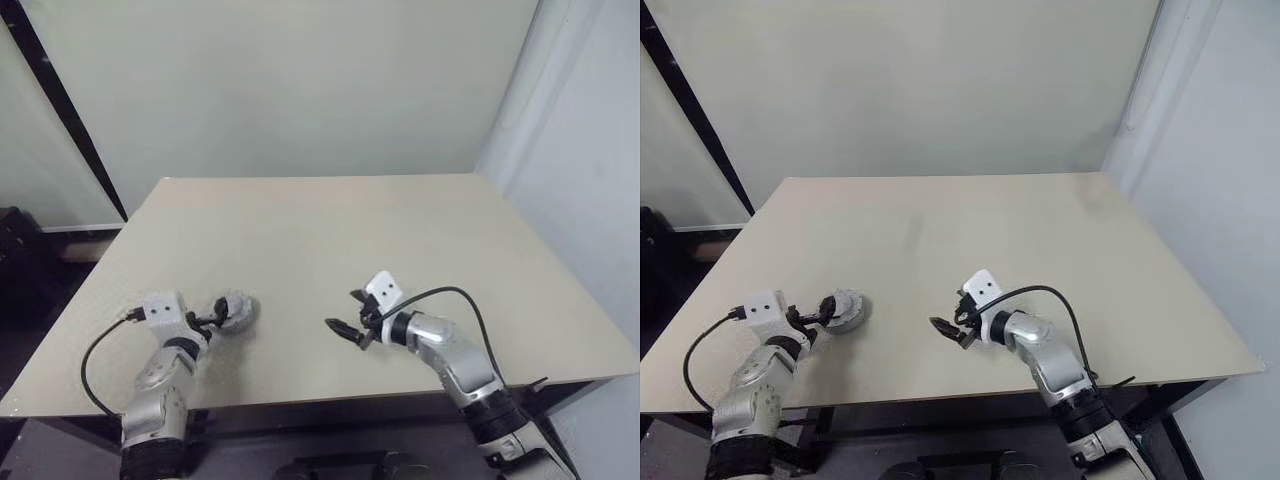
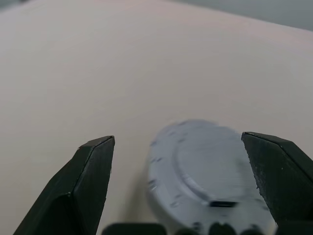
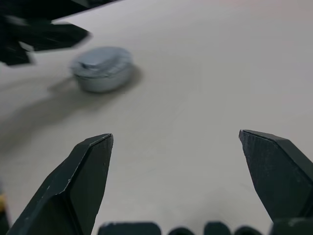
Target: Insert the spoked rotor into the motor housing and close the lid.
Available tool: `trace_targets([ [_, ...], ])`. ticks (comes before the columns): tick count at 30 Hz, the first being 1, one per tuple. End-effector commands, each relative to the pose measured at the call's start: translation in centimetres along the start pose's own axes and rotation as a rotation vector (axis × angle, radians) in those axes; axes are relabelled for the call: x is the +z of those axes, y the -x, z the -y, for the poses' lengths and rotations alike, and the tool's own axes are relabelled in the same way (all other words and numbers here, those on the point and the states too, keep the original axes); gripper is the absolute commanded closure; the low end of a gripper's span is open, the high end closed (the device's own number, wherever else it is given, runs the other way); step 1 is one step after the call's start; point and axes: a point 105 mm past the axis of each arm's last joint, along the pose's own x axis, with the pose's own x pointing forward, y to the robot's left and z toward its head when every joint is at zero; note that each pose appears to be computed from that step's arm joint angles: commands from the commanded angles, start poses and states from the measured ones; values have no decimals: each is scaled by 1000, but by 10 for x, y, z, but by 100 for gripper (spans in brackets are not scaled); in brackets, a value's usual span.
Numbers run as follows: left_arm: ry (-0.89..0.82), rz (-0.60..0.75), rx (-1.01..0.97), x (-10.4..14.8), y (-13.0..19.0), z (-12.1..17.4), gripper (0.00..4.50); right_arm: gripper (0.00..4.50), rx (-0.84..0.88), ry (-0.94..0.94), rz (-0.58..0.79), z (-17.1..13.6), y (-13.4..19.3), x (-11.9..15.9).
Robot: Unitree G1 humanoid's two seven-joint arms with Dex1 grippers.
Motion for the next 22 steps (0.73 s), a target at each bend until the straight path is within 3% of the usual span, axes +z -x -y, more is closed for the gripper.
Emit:
trace_targets([
  [1, -158, 98, -343, 38, 14, 62, 5, 0, -103, 9, 52, 32, 18, 15],
  [9, -263, 45, -609, 31, 28, 122, 5, 0, -239, -27, 47, 71, 56, 10],
  [16, -274, 14, -660, 14, 25, 139, 5, 0, -312, -53, 18, 88, 86, -3],
  [22, -283, 17, -667, 12, 19, 142, 5, 0, -323, -55, 33, 89, 86, 0],
])
